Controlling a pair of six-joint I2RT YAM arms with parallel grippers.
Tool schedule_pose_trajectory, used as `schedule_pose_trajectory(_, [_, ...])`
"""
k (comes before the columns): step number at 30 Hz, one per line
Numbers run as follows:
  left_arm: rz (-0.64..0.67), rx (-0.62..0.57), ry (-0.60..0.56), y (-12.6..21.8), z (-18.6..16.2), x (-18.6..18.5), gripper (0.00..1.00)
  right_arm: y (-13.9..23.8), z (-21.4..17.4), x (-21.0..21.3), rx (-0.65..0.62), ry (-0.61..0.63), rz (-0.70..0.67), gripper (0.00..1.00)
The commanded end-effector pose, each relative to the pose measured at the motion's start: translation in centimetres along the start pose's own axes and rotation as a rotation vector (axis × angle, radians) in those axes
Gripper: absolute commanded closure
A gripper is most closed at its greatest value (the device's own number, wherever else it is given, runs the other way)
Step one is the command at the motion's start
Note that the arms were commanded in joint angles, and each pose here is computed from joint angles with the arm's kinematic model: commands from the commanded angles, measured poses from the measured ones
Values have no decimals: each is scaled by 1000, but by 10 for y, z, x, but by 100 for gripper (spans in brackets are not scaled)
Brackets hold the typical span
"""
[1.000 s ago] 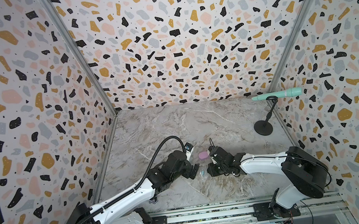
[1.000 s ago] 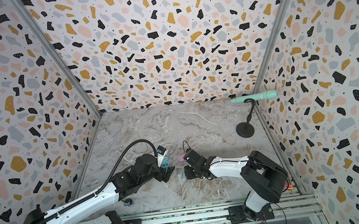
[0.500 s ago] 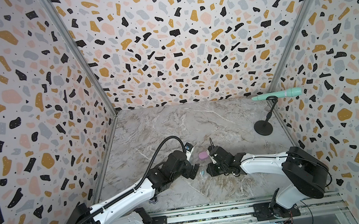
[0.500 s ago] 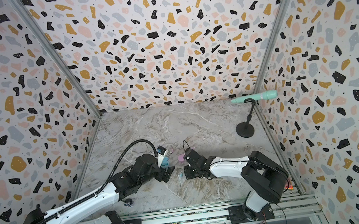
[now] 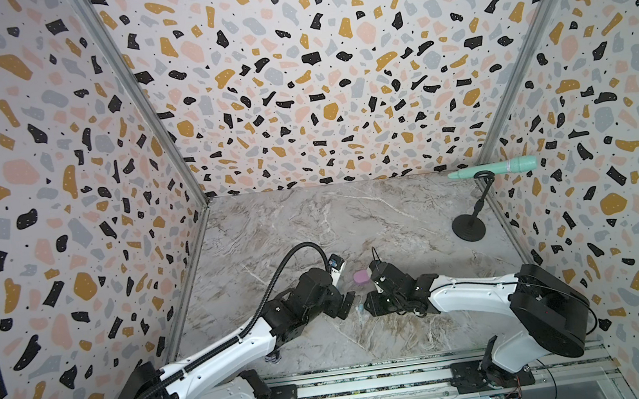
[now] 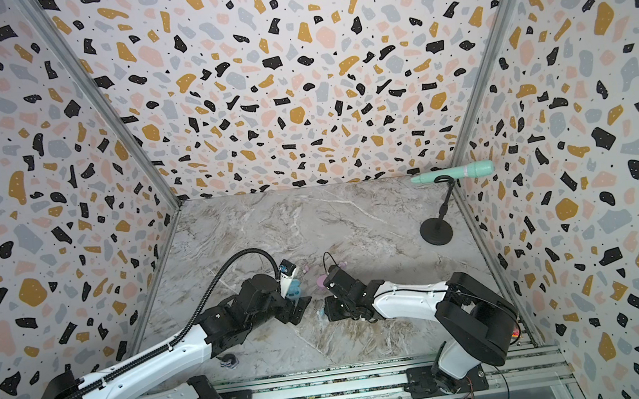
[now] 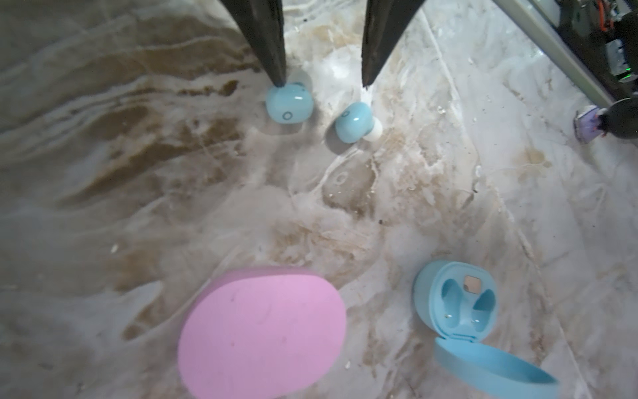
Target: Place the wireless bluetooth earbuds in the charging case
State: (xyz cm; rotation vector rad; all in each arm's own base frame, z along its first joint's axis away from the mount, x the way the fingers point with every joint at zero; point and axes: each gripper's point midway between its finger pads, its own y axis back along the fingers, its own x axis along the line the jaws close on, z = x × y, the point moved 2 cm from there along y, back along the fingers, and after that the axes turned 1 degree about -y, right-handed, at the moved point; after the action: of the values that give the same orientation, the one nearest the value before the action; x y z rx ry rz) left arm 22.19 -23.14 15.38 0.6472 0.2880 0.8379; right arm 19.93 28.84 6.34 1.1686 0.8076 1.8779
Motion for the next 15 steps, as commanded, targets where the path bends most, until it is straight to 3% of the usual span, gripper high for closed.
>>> schedule_pose_trajectory(1, [-14,-47,-2,6,20,-3,0,16,18,25,-64,-7,64,61])
schedule_pose_trajectory(15, [-16,-47,-2,5,20,-4,0,-4,6,30,-5,-11,104,60])
